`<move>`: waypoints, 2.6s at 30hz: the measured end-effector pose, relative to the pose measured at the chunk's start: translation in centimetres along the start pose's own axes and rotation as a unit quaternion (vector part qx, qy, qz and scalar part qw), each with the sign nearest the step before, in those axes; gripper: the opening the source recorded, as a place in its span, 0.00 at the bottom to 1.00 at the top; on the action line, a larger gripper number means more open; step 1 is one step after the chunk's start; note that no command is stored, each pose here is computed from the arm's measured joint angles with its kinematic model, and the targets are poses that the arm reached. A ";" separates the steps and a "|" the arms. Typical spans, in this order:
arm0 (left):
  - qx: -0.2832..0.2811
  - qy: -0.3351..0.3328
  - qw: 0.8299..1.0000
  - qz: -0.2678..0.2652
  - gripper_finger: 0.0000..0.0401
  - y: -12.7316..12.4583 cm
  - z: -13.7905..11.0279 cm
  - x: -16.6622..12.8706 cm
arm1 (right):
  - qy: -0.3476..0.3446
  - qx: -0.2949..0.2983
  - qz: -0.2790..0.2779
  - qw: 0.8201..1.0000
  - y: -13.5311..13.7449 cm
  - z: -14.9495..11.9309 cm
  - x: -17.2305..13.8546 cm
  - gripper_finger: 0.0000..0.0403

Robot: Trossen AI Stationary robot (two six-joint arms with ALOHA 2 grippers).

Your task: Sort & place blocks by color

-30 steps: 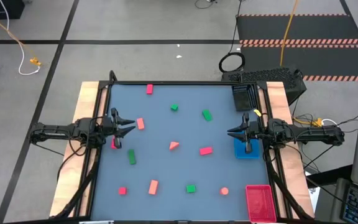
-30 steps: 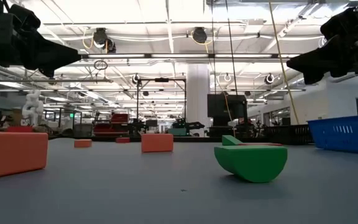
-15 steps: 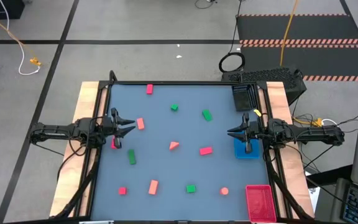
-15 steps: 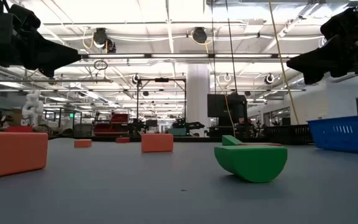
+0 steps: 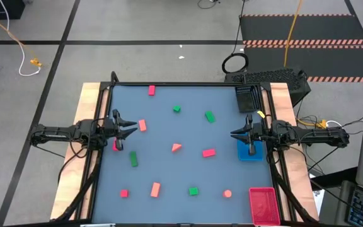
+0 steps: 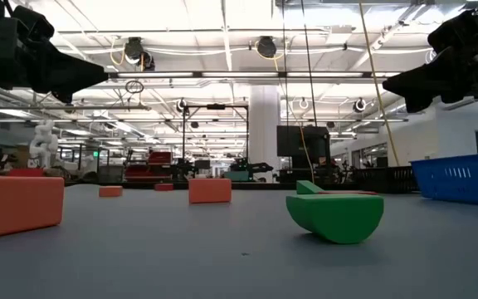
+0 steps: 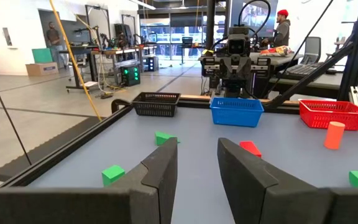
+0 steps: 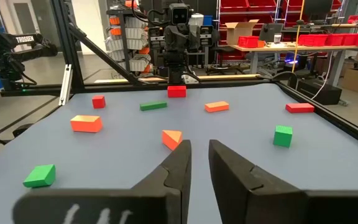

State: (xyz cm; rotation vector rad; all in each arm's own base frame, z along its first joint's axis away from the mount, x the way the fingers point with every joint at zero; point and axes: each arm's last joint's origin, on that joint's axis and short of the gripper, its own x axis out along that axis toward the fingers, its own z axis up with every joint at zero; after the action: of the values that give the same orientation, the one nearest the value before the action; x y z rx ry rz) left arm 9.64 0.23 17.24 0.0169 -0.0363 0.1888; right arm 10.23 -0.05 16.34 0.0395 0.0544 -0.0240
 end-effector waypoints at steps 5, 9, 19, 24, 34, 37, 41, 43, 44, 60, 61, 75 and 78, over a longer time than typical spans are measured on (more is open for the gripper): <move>0.000 0.000 1.000 0.000 0.29 0.0 0.0 0.0 | 0.000 0.000 0.000 1.000 0.0 0.0 0.0 0.12; 0.000 0.000 1.000 0.000 0.29 0.0 0.0 0.0 | 0.000 0.000 0.000 1.000 0.0 0.0 0.0 0.12; 0.000 0.000 1.000 0.000 0.29 0.0 0.0 0.0 | 0.000 0.000 0.000 1.000 0.0 0.0 0.0 0.12; 0.000 0.000 1.000 0.000 0.29 0.0 0.0 0.0 | 0.000 0.000 0.000 1.000 0.0 0.0 0.0 0.12; 0.000 0.000 1.000 0.000 0.29 0.0 0.0 0.0 | 0.000 0.000 0.000 1.000 0.0 0.0 0.0 0.12; 0.000 0.000 1.000 0.000 0.29 0.0 0.0 0.0 | 0.000 0.000 0.000 1.000 0.0 0.0 0.0 0.12; 0.000 0.000 1.000 0.000 0.29 0.0 0.0 0.0 | 0.000 0.000 0.000 1.000 0.0 0.0 0.0 0.12; 0.000 0.000 1.000 0.000 0.29 0.0 0.0 0.0 | 0.000 0.000 0.000 1.000 0.0 0.0 0.0 0.12; 0.000 0.000 1.000 0.000 0.29 0.0 0.0 0.0 | 0.000 0.000 0.000 1.000 0.0 0.0 0.0 0.12; 0.000 0.000 1.000 0.000 0.29 0.0 0.0 0.0 | -0.001 0.023 0.000 1.000 0.0 0.0 0.0 0.12; 0.000 0.000 1.000 0.000 0.29 0.0 0.0 0.0 | -0.001 0.036 0.000 0.999 0.0 0.0 0.0 0.12; 0.000 0.000 1.000 0.000 0.29 0.0 0.0 0.0 | -0.016 0.081 0.001 0.997 0.0 0.3 0.0 0.12; 0.000 0.000 1.000 0.000 0.29 0.0 0.0 0.0 | -0.017 0.081 0.001 0.997 0.0 0.3 0.0 0.12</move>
State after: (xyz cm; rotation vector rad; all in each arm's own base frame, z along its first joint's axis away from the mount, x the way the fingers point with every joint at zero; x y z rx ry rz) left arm 9.64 0.23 17.24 0.0167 -0.0362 0.1887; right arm 10.24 -0.06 16.67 0.2005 0.0182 -0.0261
